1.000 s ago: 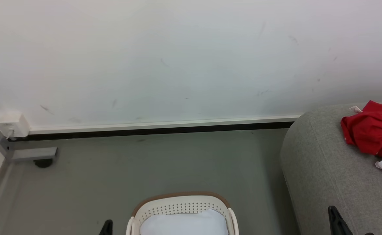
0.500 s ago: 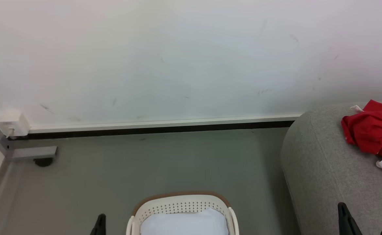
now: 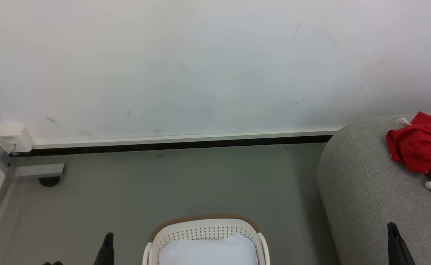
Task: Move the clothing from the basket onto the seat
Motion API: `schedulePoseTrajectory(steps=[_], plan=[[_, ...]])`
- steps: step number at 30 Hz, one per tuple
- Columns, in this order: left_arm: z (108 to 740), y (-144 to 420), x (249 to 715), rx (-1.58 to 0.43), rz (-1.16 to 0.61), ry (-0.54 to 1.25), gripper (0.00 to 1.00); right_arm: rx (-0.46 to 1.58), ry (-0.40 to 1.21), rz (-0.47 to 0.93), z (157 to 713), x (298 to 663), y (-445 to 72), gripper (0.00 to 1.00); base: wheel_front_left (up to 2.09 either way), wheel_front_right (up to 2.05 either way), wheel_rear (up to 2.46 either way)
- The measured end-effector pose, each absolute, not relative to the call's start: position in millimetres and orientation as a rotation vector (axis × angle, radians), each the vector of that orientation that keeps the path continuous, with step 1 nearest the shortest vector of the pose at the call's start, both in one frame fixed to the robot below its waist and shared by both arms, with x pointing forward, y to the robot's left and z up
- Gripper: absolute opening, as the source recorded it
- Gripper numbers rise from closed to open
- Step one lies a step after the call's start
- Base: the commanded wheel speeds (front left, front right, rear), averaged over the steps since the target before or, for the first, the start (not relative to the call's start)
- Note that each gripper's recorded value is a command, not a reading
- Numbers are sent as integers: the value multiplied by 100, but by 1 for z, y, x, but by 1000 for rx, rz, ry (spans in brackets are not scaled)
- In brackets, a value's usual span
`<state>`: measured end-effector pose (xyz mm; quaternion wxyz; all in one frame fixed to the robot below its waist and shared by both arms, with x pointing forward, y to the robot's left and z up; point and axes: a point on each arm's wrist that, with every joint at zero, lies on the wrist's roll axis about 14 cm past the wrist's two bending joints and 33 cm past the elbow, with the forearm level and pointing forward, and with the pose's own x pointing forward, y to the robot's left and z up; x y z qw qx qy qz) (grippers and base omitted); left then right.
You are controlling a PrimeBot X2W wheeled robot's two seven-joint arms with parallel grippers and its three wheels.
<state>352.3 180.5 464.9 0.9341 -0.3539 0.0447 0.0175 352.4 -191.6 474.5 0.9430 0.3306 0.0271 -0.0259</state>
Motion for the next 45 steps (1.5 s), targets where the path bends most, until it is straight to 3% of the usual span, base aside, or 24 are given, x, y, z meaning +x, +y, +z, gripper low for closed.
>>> schedulePoseTrajectory(steps=[45], plan=[[484, 192, 373, -1223, 57, 57, 0, 1202, 40, -61, 488, 373, -198, 0, 0, 0, 0]])
